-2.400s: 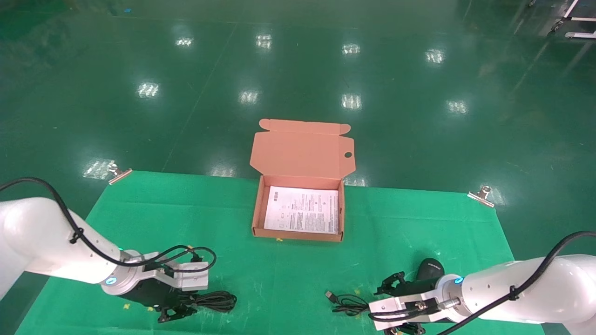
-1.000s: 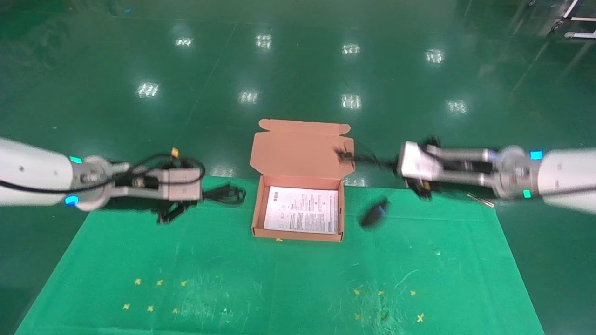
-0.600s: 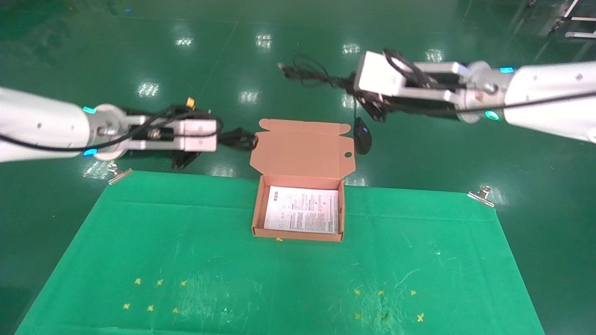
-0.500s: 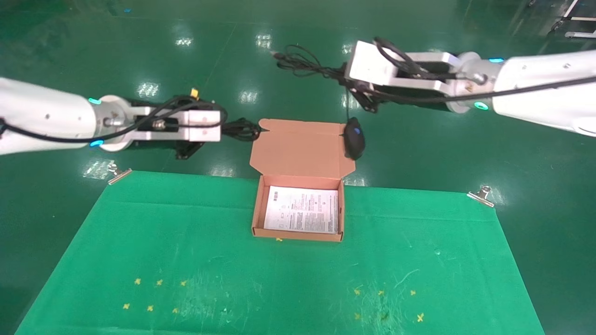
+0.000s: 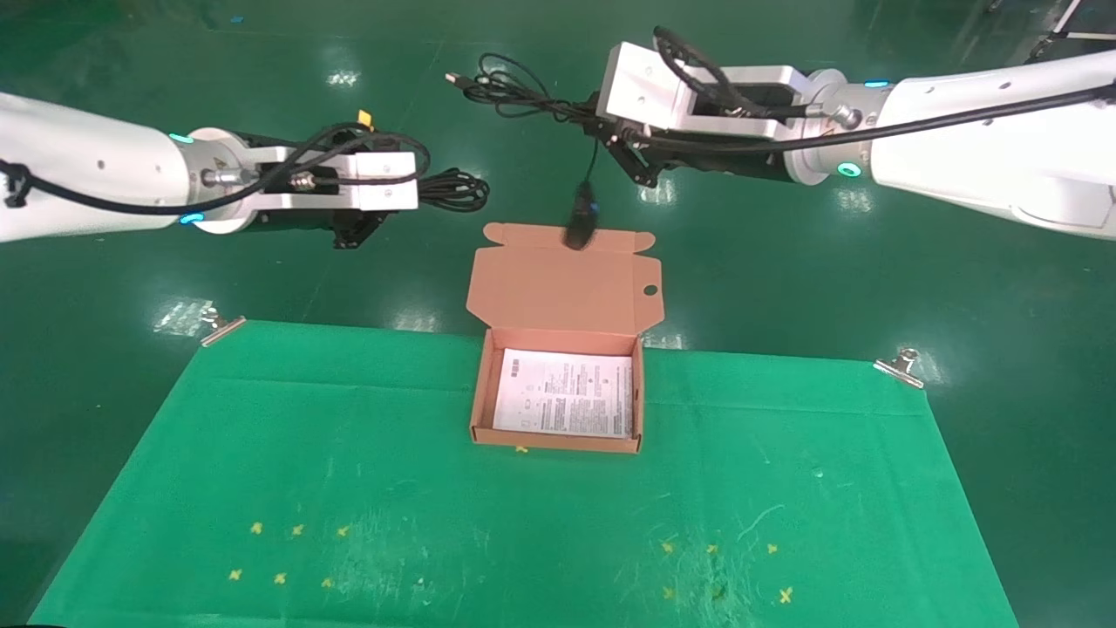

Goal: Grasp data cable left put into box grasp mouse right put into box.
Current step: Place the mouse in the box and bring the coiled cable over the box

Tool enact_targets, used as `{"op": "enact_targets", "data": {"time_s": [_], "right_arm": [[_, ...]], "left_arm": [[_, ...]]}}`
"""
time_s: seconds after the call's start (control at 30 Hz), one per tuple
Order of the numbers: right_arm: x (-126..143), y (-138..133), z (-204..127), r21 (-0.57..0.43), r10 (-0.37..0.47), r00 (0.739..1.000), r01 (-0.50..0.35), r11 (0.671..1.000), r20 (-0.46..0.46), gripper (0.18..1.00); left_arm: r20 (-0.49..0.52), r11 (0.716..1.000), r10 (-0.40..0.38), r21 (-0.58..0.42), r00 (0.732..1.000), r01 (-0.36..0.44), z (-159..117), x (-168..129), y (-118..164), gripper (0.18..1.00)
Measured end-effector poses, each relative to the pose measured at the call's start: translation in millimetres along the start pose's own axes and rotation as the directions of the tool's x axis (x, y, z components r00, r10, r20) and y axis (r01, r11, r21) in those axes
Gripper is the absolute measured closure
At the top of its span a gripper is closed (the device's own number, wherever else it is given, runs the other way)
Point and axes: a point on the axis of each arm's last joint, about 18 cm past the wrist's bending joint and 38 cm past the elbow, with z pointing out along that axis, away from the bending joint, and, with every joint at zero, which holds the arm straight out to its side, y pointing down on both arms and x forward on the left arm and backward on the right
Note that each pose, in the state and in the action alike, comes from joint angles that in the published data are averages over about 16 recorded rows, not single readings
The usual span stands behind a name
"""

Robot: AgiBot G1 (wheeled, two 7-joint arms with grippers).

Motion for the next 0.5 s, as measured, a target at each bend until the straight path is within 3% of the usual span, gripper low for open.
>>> {"op": "enact_targets", "data": {"time_s": [0.5], "right_arm": [[-1.4, 1.1, -0.5, -0.003, -0.001, 1.000, 0.001, 1.000, 0.003, 0.970]], "left_arm": [[-0.004, 1.000, -0.001, 0.001, 1.000, 0.001, 0.2, 1.4, 0.0, 0.923]]}}
